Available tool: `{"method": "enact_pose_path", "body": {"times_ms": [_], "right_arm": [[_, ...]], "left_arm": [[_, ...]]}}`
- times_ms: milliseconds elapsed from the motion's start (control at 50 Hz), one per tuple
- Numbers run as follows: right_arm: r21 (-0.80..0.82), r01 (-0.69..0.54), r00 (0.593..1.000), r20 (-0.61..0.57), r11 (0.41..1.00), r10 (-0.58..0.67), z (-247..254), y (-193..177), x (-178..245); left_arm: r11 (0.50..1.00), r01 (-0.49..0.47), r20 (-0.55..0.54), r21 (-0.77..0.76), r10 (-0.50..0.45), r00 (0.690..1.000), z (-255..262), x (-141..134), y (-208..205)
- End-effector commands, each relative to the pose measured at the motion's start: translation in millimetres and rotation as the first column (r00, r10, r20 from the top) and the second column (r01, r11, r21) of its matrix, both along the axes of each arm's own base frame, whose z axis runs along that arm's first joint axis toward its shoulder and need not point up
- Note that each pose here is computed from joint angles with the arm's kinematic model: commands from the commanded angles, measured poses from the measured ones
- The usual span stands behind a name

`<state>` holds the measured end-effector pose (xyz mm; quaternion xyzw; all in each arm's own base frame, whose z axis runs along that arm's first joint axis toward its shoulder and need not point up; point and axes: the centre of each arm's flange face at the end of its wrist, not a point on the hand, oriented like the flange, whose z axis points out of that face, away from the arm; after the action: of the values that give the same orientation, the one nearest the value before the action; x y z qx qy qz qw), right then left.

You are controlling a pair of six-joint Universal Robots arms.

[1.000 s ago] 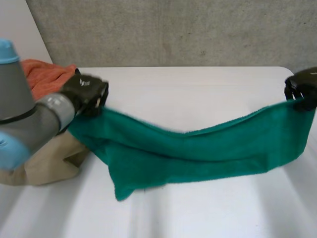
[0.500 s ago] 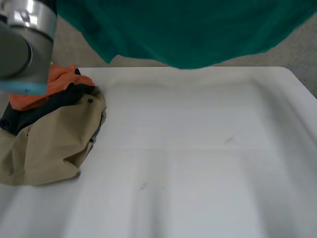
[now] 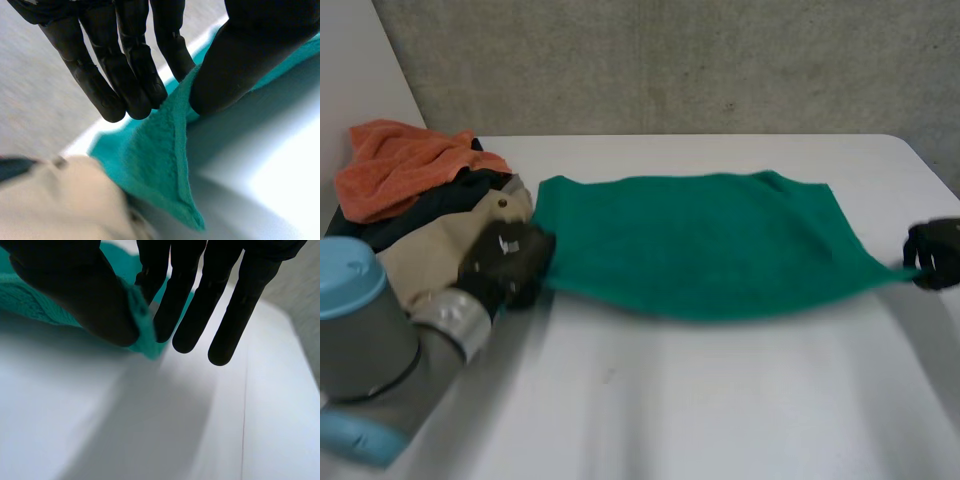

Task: Fold the laundry.

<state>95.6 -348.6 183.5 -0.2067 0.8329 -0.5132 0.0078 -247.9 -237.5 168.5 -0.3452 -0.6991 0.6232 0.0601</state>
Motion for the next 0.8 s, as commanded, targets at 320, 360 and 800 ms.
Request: {"method": "enact_pose_path", "body": {"times_ms": [320, 360, 800], "right_arm": [[0.225, -0.194, 0.958, -0.165, 0.955, 0.233, 0.6, 12.9, -13.0], [0.175, -0.182, 0.966, -0.154, 0.968, 0.209, -2.1, 2.7, -8.7], [-0.352, -0.090, 0.988, -0.148, 0.931, 0.040, -28.1, -89.8, 43.2]], "left_arm": [[0.995, 0.016, 0.286, 0.098, -0.044, 0.957, 19.1, -13.1, 9.6], [0.999, 0.019, 0.285, 0.047, -0.032, 0.958, 18.5, -21.4, -6.1], [0.952, 0.047, 0.301, -0.304, 0.049, 0.952, -27.2, -88.6, -138.4]]}}
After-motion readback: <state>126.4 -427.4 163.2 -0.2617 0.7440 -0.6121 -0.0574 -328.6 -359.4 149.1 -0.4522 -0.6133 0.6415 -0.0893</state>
